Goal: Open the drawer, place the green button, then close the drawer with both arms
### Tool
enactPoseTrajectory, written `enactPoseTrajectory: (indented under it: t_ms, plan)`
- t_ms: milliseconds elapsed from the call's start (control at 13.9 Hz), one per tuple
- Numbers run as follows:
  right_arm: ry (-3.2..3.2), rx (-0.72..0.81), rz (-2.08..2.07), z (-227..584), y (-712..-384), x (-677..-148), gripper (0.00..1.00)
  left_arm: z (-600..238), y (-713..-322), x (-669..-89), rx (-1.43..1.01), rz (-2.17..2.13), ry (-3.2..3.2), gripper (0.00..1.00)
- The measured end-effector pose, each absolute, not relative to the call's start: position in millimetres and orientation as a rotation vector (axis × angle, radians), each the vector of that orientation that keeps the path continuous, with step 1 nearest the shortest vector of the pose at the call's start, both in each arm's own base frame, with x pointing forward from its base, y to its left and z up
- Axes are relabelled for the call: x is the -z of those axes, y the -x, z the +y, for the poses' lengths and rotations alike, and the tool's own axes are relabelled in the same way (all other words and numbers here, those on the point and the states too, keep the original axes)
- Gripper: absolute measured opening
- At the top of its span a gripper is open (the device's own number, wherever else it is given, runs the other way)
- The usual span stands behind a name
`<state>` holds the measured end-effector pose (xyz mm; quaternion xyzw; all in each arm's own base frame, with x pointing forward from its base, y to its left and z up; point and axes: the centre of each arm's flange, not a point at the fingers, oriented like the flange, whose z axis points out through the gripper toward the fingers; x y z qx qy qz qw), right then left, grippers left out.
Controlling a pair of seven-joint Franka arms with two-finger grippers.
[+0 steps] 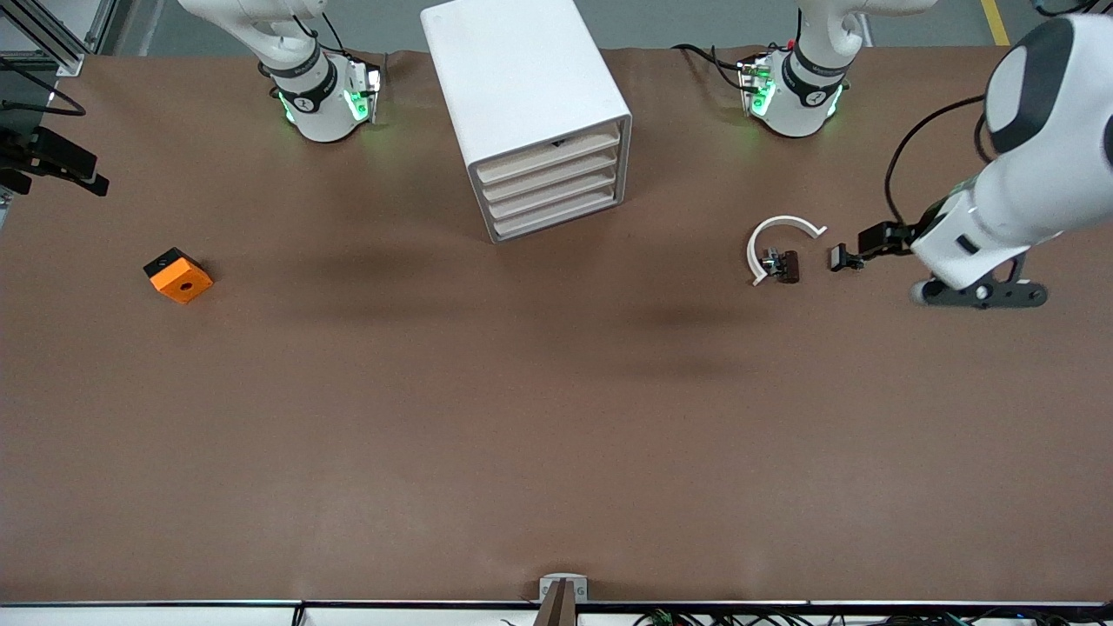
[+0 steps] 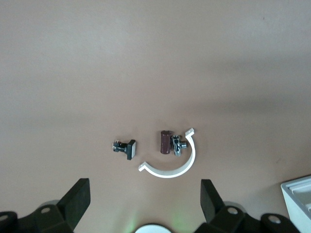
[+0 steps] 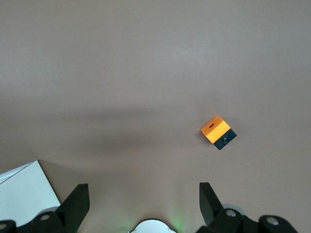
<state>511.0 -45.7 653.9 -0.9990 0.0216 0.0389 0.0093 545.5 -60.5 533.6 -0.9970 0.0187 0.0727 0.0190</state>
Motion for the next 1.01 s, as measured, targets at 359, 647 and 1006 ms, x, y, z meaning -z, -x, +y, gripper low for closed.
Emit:
enactPoseTrajectory:
  t_ms: [359,647,1006]
  plan:
    - [3.12,-0.116,0.072,-47.3,-509.7,-655.7,1.0,-27.8,-487.3,-561.3,0.006,-0.021,3.13,1.0]
    - [3.119,-0.116,0.077,-48.8,-509.5,-655.7,1.0,-37.0,-486.0,-591.4,0.124,-0.012,3.107,1.0]
    - [3.119,-0.116,0.077,-49.0,-509.5,-655.7,1.0,-35.5,-501.8,-635.7,0.21,-0.023,3.11,1.0]
